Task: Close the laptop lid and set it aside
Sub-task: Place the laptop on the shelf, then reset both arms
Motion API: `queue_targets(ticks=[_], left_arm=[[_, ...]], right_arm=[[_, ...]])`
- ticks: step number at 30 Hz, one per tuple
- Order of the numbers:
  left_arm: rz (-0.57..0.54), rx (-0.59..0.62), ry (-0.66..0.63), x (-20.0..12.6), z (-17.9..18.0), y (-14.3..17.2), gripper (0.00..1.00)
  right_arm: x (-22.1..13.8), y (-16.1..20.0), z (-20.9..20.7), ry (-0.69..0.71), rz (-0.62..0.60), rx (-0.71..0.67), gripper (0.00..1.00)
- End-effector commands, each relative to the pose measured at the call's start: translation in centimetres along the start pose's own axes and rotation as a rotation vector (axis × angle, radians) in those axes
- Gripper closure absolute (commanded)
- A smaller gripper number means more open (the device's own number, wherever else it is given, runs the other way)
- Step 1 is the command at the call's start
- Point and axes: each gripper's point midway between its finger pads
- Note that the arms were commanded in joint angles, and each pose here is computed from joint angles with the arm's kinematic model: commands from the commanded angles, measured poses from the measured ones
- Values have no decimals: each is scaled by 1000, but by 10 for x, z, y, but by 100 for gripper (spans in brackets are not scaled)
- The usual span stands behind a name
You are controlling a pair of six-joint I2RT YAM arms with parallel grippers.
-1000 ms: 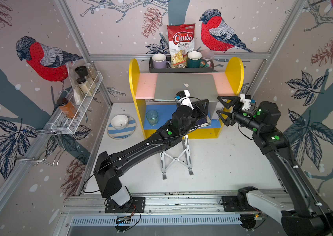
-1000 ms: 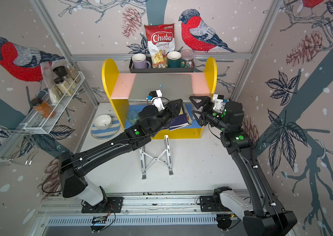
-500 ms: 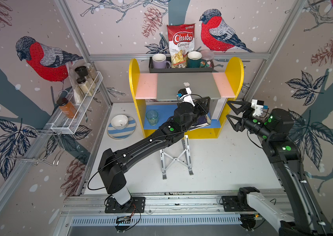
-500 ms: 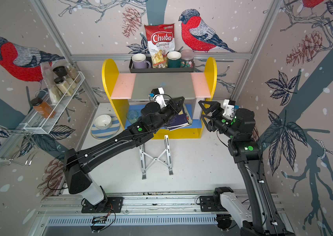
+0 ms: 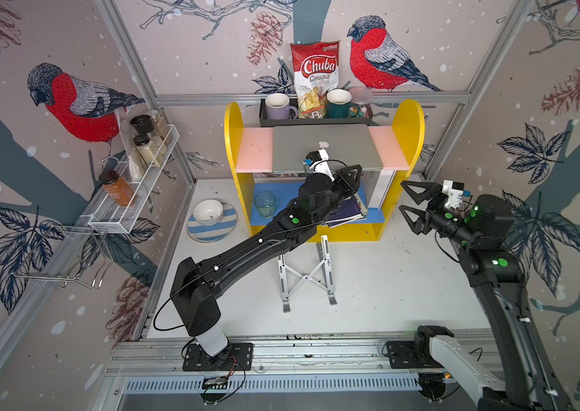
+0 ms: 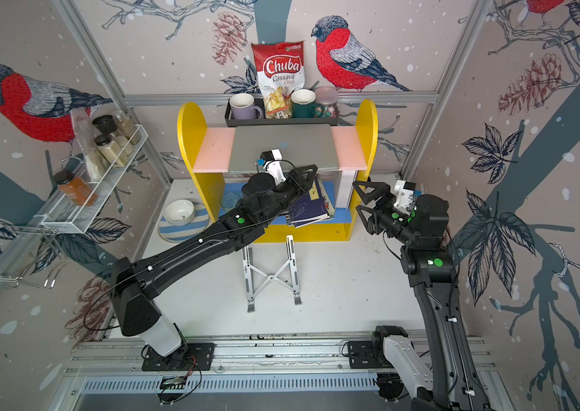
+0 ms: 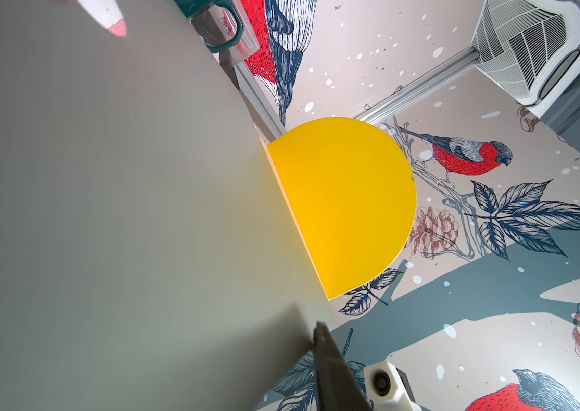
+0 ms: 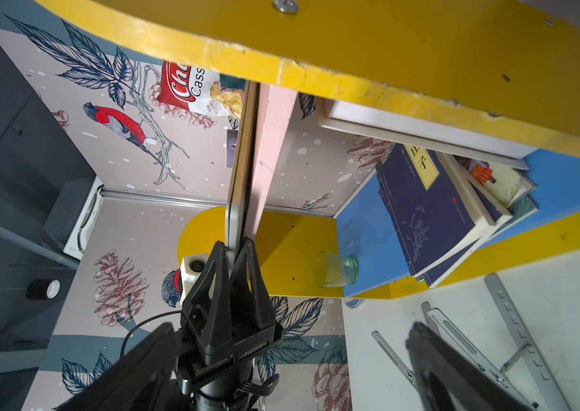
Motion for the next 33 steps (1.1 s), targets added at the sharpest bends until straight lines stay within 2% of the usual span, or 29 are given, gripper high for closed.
queue_targets(ticks=[1, 9, 18, 27, 33], left_arm=[[-30, -3, 59, -7, -20, -13, 61], [-16, -19, 58, -21, -16, -10, 5], [10, -7, 61, -44, -12, 3, 3], [36, 23, 31, -64, 6, 20, 3], [45, 68, -8, -89, 22, 31, 3]], right_arm=[[0, 0, 3, -14, 5, -30, 0], [1, -8, -9, 13, -5, -31, 0], [2, -16, -21, 39, -24, -38, 0], [-2, -23, -27, 76, -48, -78, 0], [-4, -27, -36, 117, -69, -113, 0]])
Point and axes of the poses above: each gripper's point midway between its finger pads, its own x axis out along the fingers, its own z axis along the line the jaws close on, y = z × x, and after that the axes turned 12 degrees about -x, right-handed
